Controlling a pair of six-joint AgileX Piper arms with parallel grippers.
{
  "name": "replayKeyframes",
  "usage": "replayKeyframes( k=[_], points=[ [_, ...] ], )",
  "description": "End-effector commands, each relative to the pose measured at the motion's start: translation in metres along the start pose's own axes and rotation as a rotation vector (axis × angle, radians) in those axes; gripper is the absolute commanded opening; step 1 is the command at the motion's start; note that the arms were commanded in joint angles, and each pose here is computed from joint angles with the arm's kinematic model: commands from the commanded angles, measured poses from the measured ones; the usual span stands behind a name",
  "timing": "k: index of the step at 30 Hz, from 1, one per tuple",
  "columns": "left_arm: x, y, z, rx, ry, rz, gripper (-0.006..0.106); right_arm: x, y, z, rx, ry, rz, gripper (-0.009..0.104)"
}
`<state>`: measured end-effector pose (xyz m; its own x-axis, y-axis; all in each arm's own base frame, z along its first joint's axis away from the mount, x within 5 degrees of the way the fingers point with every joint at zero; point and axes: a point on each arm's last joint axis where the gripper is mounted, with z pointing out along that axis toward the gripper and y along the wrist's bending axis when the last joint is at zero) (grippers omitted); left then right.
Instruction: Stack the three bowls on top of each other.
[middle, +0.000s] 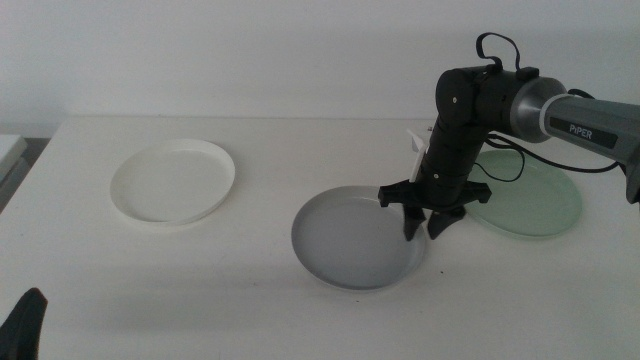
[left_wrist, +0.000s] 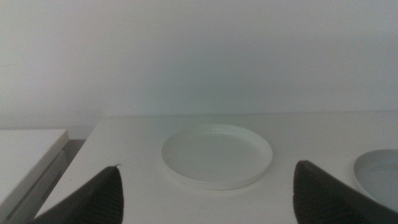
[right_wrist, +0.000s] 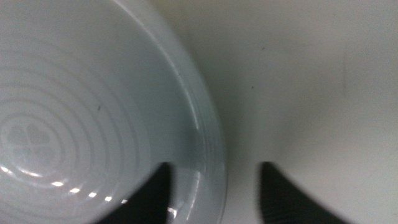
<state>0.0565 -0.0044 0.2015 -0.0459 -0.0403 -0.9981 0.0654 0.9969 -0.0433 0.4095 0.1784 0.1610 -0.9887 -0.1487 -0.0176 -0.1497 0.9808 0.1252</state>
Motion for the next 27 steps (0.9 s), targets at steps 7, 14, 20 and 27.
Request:
replayKeyframes(
  k=[7,14,20,27],
  points=[
    [-0.001,0.0,0.0,-0.002,-0.017,-0.004,0.094,-0.009,-0.017,-0.062,0.096,-0.121,-0.096,0.092],
    [-0.001,0.0,0.0,-0.002,-0.017,-0.004,0.094,-0.011,-0.11,-0.135,0.168,-0.295,0.081,0.093],
    [-0.001,0.0,0.0,-0.002,-0.017,-0.004,0.094,-0.013,-0.201,-0.116,0.136,-0.27,0.293,0.093],
    [-0.001,0.0,0.0,-0.002,-0.017,-0.004,0.094,-0.025,-0.231,-0.063,0.093,-0.22,0.352,0.085]
  ],
)
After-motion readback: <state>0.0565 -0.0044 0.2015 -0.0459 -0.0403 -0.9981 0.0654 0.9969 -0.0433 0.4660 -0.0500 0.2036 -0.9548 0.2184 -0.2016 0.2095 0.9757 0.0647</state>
